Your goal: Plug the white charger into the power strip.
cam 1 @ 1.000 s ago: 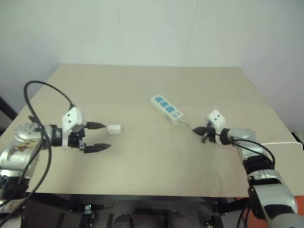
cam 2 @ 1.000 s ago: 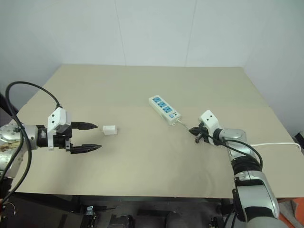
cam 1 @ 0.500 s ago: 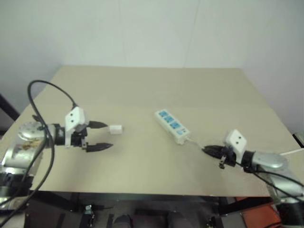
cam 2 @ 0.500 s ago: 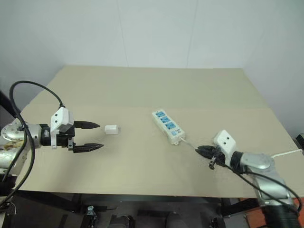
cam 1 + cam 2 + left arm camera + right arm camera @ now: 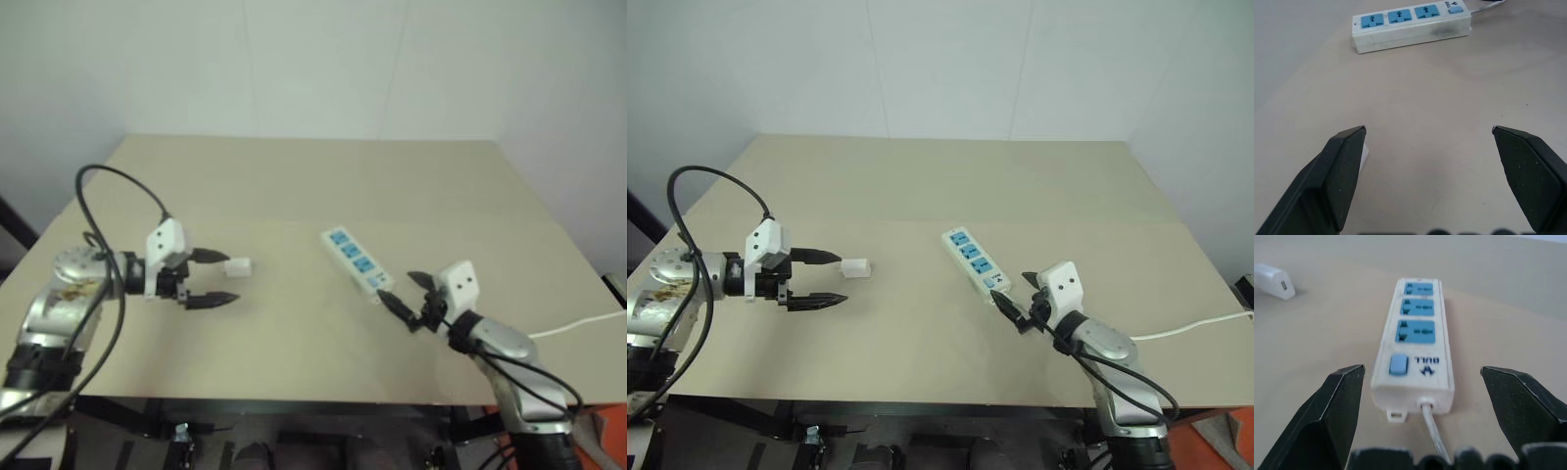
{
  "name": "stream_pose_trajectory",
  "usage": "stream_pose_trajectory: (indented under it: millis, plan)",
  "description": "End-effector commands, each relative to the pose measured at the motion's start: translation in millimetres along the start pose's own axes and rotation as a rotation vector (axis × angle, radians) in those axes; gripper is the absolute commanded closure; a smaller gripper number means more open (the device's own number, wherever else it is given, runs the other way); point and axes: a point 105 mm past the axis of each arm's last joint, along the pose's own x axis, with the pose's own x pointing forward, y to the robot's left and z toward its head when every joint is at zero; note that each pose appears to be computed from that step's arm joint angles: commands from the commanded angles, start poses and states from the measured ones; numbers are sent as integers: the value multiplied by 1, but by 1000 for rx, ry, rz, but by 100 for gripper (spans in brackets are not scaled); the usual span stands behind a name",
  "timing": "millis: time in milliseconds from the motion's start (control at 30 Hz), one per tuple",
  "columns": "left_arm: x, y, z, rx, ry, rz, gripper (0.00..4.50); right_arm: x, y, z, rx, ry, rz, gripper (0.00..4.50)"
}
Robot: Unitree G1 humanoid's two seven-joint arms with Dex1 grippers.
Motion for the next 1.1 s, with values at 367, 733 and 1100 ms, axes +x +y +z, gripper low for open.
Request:
stream_pose_trajectory:
  millis: [367, 733, 1100]
  plan:
    - [-7, -1, 10, 37, 12, 15, 0, 25, 3, -16, -26, 1, -46, 3]
    - [-5, -1, 12, 38, -1, 25, 0, 35, -1, -21, 48, -42, -47, 3]
    - [4, 7, 15, 36, 0, 75, 0, 46, 10, -36, 40, -10, -20, 93]
